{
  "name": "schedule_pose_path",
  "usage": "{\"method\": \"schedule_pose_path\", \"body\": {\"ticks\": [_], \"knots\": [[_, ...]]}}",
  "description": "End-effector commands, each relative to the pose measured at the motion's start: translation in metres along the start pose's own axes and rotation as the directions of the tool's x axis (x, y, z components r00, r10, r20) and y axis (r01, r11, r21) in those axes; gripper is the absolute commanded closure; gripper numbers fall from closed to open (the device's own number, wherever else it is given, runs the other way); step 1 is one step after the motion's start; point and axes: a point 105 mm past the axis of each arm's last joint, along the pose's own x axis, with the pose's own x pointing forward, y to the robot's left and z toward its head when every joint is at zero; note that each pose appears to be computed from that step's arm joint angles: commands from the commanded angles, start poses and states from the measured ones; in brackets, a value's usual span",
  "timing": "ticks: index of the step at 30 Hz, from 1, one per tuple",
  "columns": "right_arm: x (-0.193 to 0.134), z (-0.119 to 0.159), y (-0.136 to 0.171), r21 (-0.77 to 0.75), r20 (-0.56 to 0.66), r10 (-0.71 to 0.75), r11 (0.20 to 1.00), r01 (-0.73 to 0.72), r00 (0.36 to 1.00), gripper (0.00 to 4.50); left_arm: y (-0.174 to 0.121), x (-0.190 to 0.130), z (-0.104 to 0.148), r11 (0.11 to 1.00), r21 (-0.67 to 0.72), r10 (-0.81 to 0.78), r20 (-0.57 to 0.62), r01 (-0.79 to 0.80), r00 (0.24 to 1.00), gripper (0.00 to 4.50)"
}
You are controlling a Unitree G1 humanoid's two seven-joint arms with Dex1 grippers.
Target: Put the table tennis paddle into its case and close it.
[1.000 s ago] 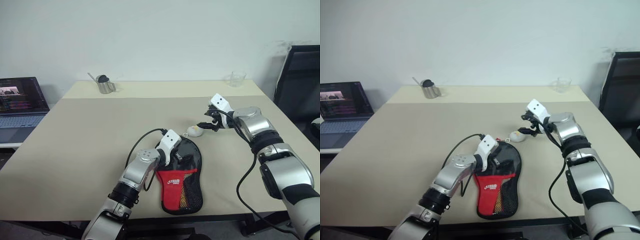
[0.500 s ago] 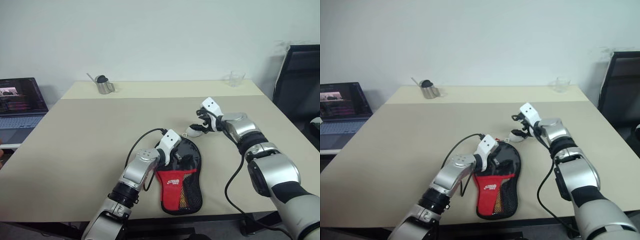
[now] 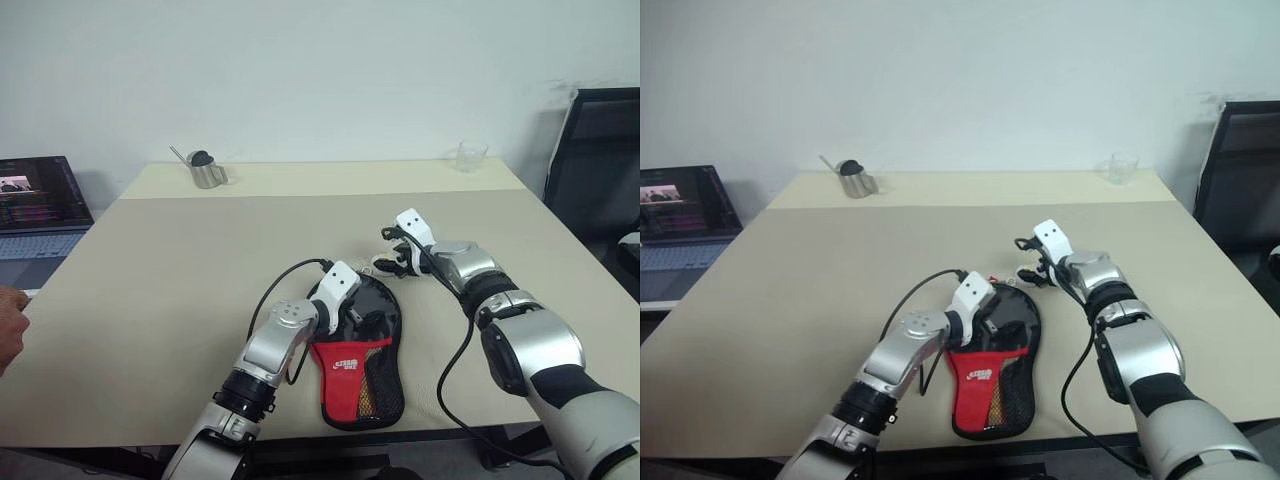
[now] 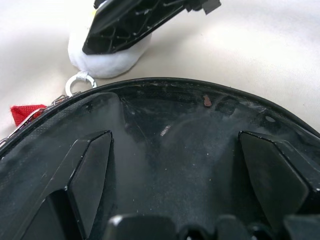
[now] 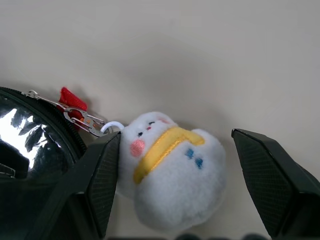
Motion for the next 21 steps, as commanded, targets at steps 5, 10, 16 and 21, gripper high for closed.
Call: {"method": "schedule_pose_path", "body": {"ticks": [5, 10, 16, 21], "knots": [[-0.001, 0.006, -0.002, 0.028, 0.024, -0.01, 1.0, 0.009, 1.0, 0.74, -0.001, -0.002, -0.029, 0.999, -0.033, 0.013, -0.102, -0.016, 0.995, 0.11], [-0.001, 0.01, 0.0, 0.025, 0.04, 0.002, 1.0, -0.003, 0.999, 1.97, 0.0, -0.003, -0.03, 0.999, -0.033, 0.016, -0.105, -0.02, 0.994, 0.0], [-0.006, 0.022, -0.004, -0.051, 0.07, -0.002, 0.999, 0.006, 0.998, 3.72, 0.0, -0.001, -0.03, 0.999, -0.035, 0.019, -0.107, -0.023, 0.994, 0.0], [-0.019, 0.043, -0.008, -0.089, 0.121, 0.04, 0.996, -0.03, 0.992, 4.01, 0.002, -0.002, -0.033, 0.998, -0.041, 0.035, -0.117, -0.04, 0.993, 0.0]]}}
